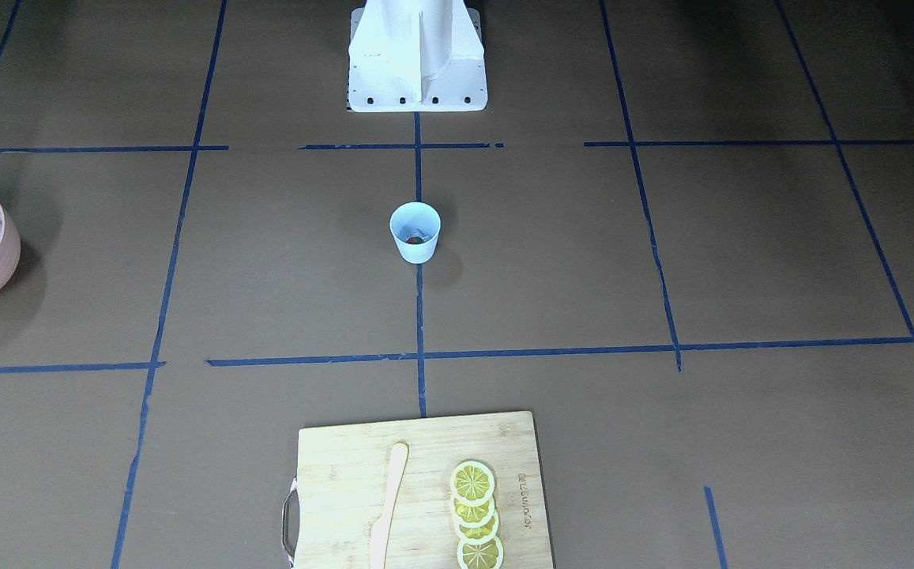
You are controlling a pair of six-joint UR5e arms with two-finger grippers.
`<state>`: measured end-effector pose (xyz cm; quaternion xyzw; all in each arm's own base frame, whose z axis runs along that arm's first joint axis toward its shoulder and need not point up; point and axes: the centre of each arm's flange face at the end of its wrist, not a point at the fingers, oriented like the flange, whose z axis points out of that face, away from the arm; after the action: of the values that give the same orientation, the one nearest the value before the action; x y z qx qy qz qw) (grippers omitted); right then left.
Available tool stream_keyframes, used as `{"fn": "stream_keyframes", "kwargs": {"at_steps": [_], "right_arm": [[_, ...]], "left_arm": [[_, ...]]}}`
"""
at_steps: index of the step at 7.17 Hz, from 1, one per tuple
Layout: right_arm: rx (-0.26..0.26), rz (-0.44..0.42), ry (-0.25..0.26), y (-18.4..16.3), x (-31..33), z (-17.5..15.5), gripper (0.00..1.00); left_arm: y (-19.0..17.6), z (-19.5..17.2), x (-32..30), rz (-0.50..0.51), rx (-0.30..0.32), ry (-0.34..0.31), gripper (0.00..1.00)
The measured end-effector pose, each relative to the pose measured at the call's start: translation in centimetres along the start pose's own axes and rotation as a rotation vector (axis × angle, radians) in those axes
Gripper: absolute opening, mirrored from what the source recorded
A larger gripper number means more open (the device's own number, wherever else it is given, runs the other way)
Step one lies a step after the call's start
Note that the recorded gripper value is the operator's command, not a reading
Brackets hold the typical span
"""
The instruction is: Put ice and strawberries in cup
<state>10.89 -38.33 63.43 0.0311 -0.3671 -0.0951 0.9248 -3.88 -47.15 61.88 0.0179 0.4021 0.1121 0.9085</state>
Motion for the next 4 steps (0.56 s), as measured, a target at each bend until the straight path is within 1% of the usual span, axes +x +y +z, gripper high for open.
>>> {"fn": "stream_keyframes", "kwargs": {"at_steps": [4], "right_arm": [[0.000,0.002,-0.003,0.12,-0.03,0.05,1.00]], "left_arm": [[0.01,-0.13,0.16,0.008,0.002,-0.003,1.00]]}}
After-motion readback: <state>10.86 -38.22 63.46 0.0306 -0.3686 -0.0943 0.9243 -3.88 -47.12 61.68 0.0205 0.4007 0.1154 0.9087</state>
